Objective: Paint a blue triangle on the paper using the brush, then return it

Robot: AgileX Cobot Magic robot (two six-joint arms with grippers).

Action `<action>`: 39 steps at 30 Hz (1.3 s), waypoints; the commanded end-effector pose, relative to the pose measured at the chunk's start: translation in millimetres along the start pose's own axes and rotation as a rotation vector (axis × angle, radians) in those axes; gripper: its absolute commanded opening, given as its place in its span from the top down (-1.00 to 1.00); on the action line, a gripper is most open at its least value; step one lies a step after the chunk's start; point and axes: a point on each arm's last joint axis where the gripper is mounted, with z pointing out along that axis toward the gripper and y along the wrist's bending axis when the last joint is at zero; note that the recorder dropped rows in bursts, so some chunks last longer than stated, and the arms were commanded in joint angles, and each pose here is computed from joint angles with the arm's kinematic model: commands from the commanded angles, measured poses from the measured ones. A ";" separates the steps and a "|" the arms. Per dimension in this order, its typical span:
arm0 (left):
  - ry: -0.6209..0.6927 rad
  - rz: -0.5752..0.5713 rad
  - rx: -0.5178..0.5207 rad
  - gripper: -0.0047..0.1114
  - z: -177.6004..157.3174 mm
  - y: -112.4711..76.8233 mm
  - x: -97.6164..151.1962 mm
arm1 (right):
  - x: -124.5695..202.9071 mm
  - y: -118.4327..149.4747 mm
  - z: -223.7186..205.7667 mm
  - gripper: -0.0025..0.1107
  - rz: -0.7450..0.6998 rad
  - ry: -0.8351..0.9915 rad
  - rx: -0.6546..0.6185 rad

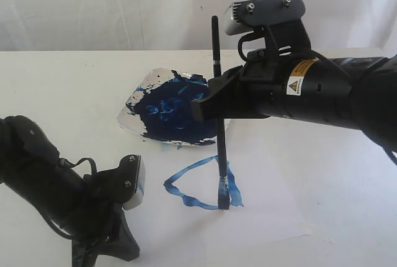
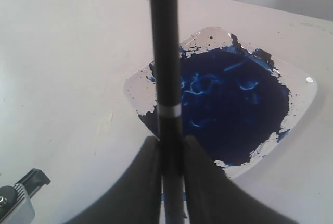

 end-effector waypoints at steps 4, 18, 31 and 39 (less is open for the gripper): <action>-0.008 -0.001 0.028 0.92 0.5 -3.6 -1.7 | -0.6 1.3 -1.4 0.96 -0.053 -0.005 -0.004; -0.008 -0.001 0.028 0.92 0.5 -3.6 -1.7 | 0.1 -0.5 -1.4 0.96 -0.083 0.005 0.002; -0.008 -0.001 0.030 0.92 0.5 -3.8 -1.8 | 0.4 -0.7 -1.4 0.96 -0.132 0.009 0.004; -0.008 -0.001 0.030 0.92 0.5 -3.8 -1.8 | -0.4 -0.7 -1.4 0.96 -0.156 0.000 0.004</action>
